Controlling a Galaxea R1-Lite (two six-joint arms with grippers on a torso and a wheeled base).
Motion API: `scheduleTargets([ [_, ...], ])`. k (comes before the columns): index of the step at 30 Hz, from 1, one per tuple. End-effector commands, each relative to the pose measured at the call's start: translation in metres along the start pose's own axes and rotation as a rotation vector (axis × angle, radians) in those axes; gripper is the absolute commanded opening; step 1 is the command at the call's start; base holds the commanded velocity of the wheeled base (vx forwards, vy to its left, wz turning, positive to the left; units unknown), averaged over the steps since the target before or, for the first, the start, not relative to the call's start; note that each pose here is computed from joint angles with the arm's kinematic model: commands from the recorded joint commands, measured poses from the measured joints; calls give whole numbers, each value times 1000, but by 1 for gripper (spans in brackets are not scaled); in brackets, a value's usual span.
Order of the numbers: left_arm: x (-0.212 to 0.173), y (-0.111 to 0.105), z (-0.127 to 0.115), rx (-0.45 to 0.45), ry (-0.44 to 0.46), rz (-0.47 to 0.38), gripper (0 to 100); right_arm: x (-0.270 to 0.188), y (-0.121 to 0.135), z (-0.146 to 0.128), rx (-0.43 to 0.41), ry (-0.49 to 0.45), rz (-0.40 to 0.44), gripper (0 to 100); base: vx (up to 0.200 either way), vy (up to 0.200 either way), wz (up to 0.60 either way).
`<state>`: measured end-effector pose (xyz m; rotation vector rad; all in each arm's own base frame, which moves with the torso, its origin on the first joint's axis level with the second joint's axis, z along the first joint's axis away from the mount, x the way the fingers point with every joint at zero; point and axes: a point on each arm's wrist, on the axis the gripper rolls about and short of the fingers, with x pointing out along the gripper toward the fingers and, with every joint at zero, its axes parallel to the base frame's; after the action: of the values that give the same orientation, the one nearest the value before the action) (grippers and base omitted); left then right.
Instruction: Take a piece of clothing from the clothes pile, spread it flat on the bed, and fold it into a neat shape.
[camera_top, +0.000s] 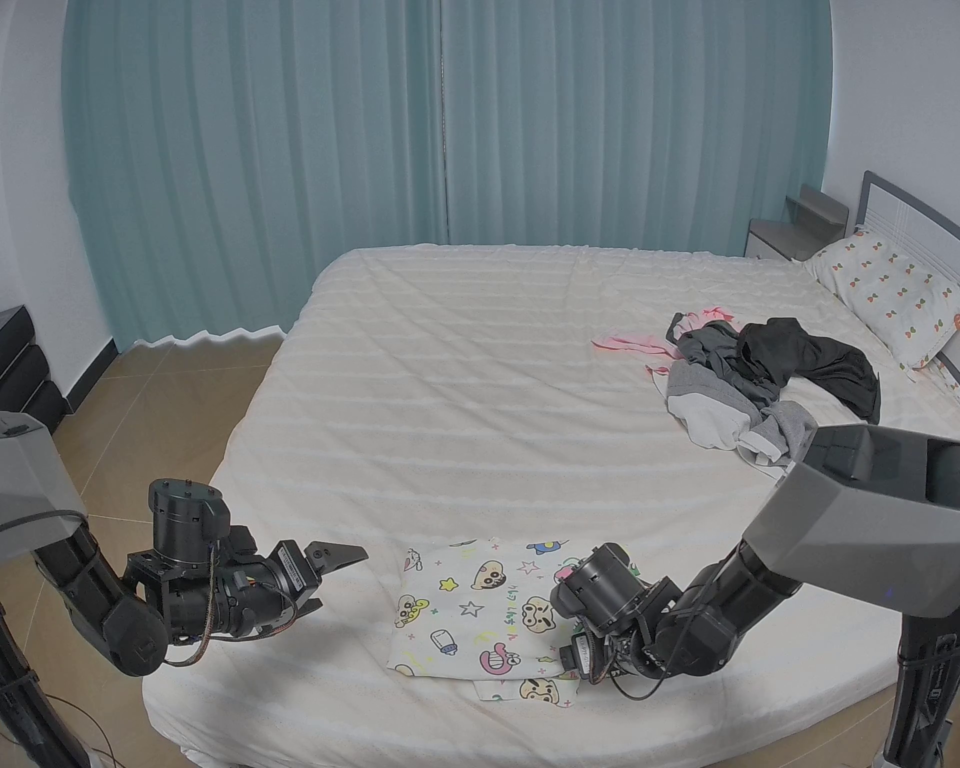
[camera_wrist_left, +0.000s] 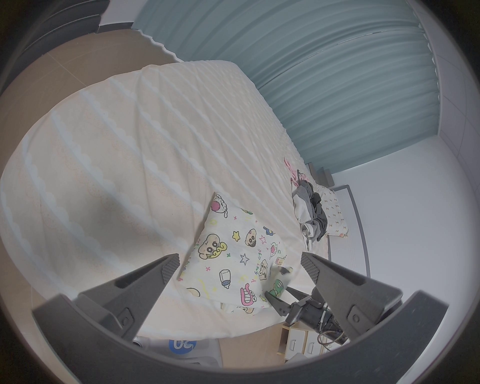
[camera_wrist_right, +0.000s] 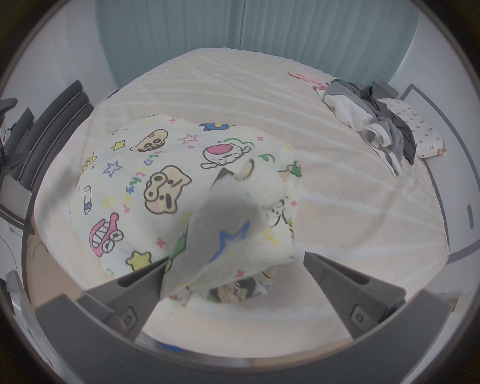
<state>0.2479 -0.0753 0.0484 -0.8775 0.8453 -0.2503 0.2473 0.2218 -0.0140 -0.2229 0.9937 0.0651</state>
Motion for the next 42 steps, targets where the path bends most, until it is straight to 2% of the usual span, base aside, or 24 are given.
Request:
scheduleTargets([
  [1,0,0,0,0,-1,1,100,-20,-16,-8,11,0,-6,100,0,0,0],
  [10,-1,1,-1,0,1,4,100,-19,-38,-32,1,81,-58,100,0,0,0],
  [15,0,2,-1,-1,3,7,100,-25,-49,-15,109,37,-37,100,0,0,0],
  [18,-1,1,-1,-2,5,4,100,-23,-55,6,233,-4,85,100,0,0,0],
  [19,-1,1,-1,-2,5,4,100,-23,-55,7,244,-5,97,100,0,0,0],
  [20,-1,2,-2,-5,10,3,100,-18,-59,11,309,-2,159,100,0,0,0],
  [22,-1,2,-2,-7,12,3,100,-10,-63,15,384,4,212,100,0,0,0],
  [26,0,2,-2,-9,16,1,100,15,-71,22,459,6,224,100,0,0,0],
  [29,4,4,-3,-10,26,12,100,39,-70,28,488,-18,217,100,0,0,0],
  [36,9,9,-4,-18,36,27,100,49,-70,45,512,-65,250,100,0,0,0],
  [37,11,9,-4,-16,35,25,100,55,-73,59,528,-102,247,100,0,0,0],
  [42,13,10,-3,-3,7,-5,100,64,-70,70,528,-125,260,100,0,0,0],
])
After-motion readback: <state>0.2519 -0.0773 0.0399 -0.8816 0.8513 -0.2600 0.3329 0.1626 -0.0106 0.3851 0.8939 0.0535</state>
